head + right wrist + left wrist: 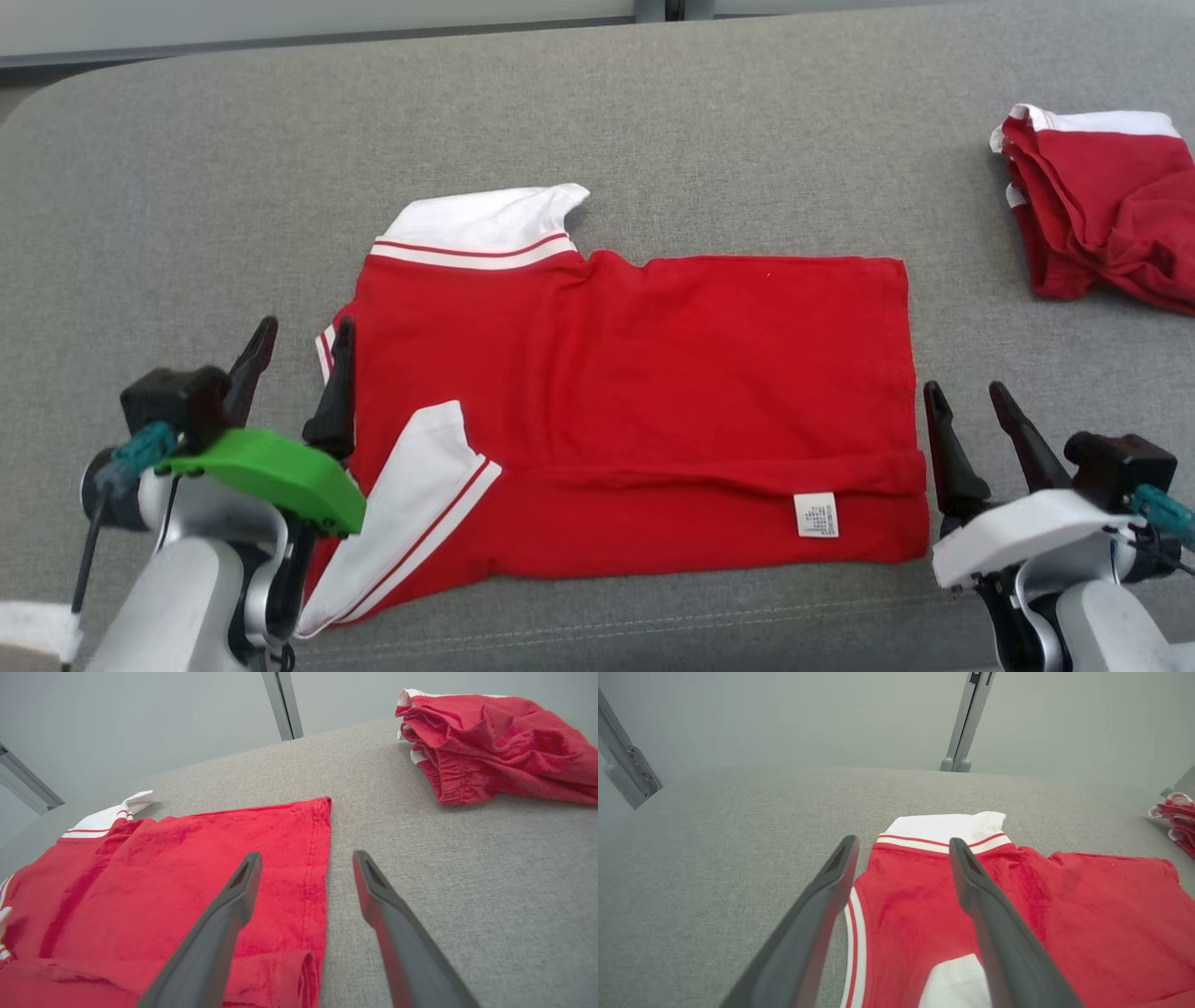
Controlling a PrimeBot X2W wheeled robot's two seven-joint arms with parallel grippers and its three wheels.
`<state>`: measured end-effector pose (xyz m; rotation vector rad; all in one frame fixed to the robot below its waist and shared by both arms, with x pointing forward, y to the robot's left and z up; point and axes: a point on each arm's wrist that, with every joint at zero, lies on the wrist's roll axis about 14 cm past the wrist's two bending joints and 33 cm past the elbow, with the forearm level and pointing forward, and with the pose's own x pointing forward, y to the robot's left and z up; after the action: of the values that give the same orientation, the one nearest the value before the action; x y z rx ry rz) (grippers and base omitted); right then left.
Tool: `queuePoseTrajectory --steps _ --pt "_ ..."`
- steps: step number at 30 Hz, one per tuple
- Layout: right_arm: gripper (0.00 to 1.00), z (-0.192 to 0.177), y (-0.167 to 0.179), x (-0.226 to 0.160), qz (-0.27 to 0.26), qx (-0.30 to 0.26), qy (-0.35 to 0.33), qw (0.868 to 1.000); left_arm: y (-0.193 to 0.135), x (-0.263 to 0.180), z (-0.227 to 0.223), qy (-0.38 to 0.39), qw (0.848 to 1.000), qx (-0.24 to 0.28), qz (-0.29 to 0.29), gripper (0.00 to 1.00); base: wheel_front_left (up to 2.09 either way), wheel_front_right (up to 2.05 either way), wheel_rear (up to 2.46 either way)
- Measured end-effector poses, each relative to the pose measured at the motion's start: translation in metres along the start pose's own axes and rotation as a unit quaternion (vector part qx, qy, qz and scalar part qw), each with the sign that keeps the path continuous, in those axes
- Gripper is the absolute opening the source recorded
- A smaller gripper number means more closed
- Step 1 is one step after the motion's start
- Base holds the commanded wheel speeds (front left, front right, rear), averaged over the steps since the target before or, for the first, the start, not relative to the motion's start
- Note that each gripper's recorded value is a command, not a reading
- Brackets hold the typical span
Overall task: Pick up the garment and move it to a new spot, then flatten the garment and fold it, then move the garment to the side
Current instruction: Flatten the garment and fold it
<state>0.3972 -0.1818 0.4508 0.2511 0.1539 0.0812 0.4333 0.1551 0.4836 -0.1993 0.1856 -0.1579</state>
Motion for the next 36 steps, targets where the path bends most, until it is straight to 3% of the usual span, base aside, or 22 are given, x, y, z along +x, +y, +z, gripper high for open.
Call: queuePoseTrajectory --steps 5,17,30,36 --pt "1.0 0.003 0.002 0.022 0.015 -0.01 0.004 1.0 -0.02 0.037 0.006 0.033 0.997 0.027 -0.058 1.0 0.0 0.0 0.0" --pt "1.0 -0.01 -0.004 0.079 0.034 -0.02 0.034 0.999 -0.038 0.12 -0.034 0.184 0.975 0.013 -0.126 1.0 0.0 0.0 0.0" --pt "1.0 -0.037 -0.008 0.131 0.051 -0.019 0.078 0.995 0.001 0.178 -0.074 0.344 0.934 -0.02 -0.092 1.0 0.0 0.0 0.0" --pt "1.0 -0.043 -0.02 0.134 0.044 -0.023 0.095 0.994 -0.006 0.184 -0.088 0.393 0.913 -0.037 -0.105 1.0 0.0 0.0 0.0"
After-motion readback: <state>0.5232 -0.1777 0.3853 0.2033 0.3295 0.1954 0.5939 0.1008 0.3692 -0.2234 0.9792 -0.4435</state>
